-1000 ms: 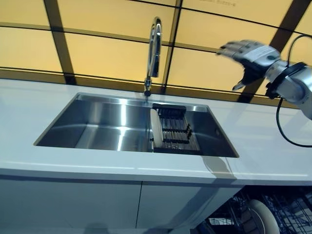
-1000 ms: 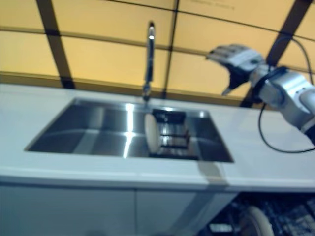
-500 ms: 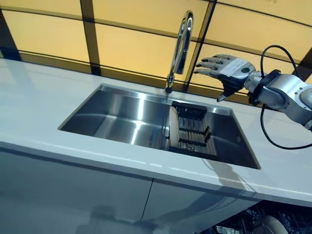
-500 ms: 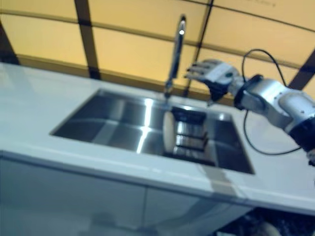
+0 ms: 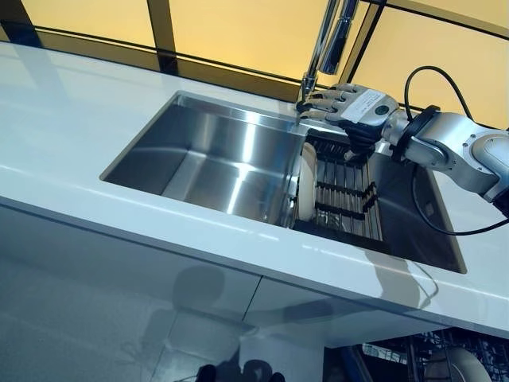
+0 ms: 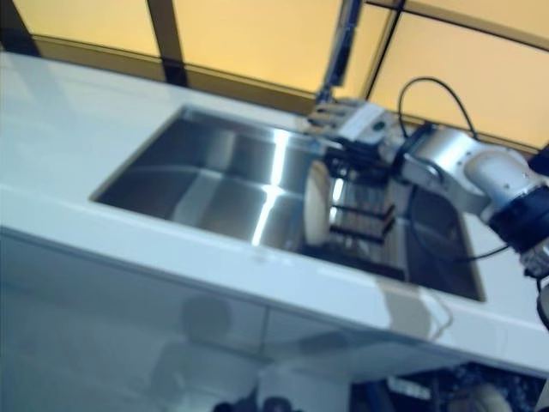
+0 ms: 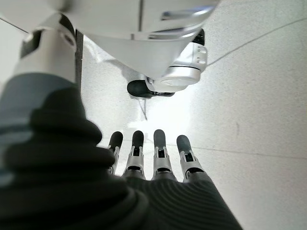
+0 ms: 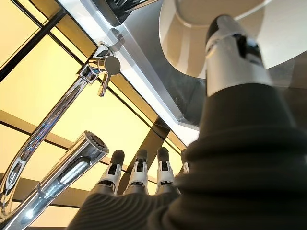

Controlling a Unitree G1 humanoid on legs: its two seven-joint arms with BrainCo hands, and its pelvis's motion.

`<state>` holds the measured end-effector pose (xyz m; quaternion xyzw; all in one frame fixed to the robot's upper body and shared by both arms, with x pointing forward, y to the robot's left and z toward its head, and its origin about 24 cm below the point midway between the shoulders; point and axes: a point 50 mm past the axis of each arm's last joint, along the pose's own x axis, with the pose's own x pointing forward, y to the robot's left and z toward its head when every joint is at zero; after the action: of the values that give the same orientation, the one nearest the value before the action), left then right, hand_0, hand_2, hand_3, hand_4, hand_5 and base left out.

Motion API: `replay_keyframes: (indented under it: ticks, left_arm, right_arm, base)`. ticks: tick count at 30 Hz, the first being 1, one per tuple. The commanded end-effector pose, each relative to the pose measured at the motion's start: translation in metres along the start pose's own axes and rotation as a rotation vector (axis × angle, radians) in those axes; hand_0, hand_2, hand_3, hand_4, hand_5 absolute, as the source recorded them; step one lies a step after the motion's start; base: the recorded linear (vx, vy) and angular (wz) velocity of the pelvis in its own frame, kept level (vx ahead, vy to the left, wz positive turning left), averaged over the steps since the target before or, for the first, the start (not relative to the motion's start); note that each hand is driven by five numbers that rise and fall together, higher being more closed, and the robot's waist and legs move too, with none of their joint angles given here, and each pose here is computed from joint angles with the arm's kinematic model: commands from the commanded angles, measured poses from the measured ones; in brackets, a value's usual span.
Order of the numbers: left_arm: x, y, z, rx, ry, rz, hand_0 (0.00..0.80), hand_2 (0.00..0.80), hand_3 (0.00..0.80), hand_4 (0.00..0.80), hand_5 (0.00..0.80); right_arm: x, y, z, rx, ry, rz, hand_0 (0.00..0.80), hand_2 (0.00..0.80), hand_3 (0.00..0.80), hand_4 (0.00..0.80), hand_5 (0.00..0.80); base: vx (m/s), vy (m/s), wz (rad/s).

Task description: Take plates into dishwasher

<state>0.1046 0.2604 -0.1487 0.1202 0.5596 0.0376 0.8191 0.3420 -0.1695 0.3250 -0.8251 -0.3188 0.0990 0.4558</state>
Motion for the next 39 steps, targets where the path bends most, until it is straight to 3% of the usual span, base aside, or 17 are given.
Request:
replay_keyframes:
  ticks: [1,39]
  left_arm:
    - [0.000,0.010,0.007,-0.009,-0.022,0.020,0.000,0.000,0.000,0.000,0.000]
    - [0.001,0.012,0.016,-0.052,-0.071,0.033,0.000,0.000,0.000,0.000,0.000]
  right_arm:
    - [0.004,-0.036,-0.014,-0.079,0.061,-0.062,0.000,0.000,0.000,0.000,0.000]
    - [0.018,-0.027,0.012,-0.092,-0.050,0.044,0.000,0.000,0.000,0.000,0.000]
  base:
    - [0.000,0.000,0.00]
    - [-0.003,-0.001,0.00]
